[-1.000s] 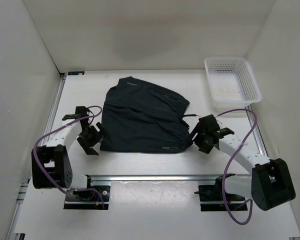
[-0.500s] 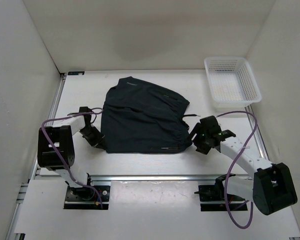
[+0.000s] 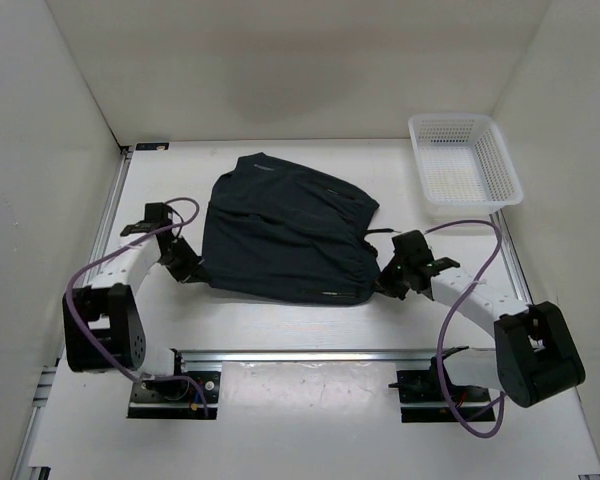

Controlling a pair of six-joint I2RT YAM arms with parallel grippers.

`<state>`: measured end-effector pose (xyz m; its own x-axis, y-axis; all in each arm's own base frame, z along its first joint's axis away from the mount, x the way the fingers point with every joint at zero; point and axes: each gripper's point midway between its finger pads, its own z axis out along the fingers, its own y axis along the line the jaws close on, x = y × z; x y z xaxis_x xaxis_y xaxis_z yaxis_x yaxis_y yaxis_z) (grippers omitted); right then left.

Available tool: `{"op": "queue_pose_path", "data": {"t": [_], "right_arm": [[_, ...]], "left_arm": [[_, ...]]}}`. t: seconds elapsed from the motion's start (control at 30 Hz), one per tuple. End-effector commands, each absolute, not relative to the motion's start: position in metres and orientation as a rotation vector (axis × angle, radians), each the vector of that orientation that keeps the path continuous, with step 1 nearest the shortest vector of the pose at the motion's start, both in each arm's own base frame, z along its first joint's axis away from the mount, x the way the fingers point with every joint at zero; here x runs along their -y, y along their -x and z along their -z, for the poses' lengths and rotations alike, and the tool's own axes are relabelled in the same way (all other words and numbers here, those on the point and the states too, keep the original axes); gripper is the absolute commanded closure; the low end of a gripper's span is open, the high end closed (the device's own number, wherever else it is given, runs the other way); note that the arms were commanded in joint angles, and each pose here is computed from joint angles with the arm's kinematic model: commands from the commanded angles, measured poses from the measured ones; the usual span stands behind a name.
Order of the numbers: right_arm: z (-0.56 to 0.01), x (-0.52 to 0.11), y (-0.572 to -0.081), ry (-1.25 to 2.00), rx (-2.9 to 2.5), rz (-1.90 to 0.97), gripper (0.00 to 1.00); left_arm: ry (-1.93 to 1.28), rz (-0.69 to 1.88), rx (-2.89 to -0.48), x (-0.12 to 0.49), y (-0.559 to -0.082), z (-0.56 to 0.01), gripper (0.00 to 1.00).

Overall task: Fold and stack the shorts
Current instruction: Fold the shorts

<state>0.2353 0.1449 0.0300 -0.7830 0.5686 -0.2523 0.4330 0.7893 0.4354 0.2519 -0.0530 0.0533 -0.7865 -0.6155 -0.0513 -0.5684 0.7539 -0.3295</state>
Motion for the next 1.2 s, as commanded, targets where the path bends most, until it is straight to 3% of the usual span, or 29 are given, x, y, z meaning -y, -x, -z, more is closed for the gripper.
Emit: {"op": "queue_pose_path", "data": {"t": [0.0,0.4,0.5,0.63,0.8,0.93,1.0,1.03,1.13,1.17], "right_arm": [[-0.043,-0.134,-0.236,-0.738,-2.567,-0.438,1.00],[-0.085,-0.091,-0.160,-0.658,-2.554,-0.380,1.00],[-0.096,-0.083,-0.152,-0.633,-2.548,-0.348,1.00],[-0.115,-0.081,-0.159,-0.610,-2.522,-0.326,1.00],[-0.134,-0.075,-0.190,-0.648,-2.460,-0.228,1.00],[-0.144,-0.082,-0.229,-0.659,-2.412,-0.194,1.00],[-0.146,-0.084,-0.250,-0.664,-2.411,-0.145,1.00],[-0.146,-0.080,-0.259,-0.684,-2.395,-0.115,1.00],[-0.143,-0.075,-0.295,-0.725,-2.378,-0.084,1.00],[-0.132,-0.073,-0.309,-0.737,-2.393,-0.056,1.00]], "left_arm": [[0.880,0.492,-2.668,0.042,-0.267,-0.098,0.90],[0.839,0.467,-2.455,0.040,-0.214,-0.174,0.90],[0.814,0.486,-2.377,0.039,-0.223,-0.202,0.90],[0.718,0.480,-2.306,0.037,-0.269,-0.259,0.90],[0.641,0.426,-2.265,0.036,-0.342,-0.288,0.90],[0.598,0.407,-2.339,0.047,-0.416,-0.268,0.90],[0.565,0.436,-2.293,0.053,-0.448,-0.285,0.90],[0.561,0.444,-2.349,0.062,-0.471,-0.260,0.90],[0.495,0.502,-2.275,0.085,-0.520,-0.282,0.90],[0.513,0.489,-2.328,0.087,-0.546,-0.243,0.90]]}}
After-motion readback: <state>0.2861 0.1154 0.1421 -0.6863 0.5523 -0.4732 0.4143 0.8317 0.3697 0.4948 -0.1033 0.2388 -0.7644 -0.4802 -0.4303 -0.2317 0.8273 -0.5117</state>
